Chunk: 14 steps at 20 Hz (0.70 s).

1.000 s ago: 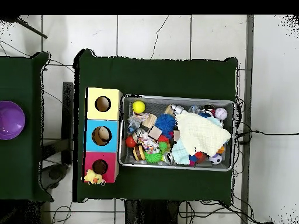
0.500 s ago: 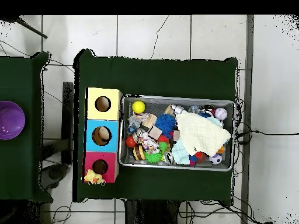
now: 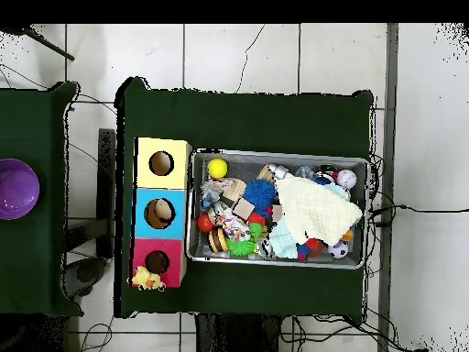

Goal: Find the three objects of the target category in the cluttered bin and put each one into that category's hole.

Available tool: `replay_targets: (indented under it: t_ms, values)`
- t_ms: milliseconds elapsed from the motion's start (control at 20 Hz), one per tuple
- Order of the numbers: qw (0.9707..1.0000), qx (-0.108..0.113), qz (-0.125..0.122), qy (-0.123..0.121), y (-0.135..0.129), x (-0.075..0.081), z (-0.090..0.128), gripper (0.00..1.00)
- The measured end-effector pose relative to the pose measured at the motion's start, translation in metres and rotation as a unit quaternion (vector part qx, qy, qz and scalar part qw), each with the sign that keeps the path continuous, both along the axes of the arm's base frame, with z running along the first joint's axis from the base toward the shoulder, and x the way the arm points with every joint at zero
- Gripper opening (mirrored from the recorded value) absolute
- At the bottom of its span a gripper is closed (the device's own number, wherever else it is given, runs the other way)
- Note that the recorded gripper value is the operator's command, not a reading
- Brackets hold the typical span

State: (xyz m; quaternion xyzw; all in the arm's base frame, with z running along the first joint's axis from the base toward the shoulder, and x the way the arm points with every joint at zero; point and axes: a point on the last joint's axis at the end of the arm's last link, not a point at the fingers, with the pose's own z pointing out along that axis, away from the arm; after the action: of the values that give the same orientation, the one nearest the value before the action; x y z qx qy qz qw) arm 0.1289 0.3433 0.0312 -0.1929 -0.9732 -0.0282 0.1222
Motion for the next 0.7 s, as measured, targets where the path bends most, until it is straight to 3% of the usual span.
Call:
replay_targets:
  t_ms: [700]
  values:
    - [0.9997, -0.002, 0.008, -0.025, 0.0021, -0.0025, -0.0077, 0.00]
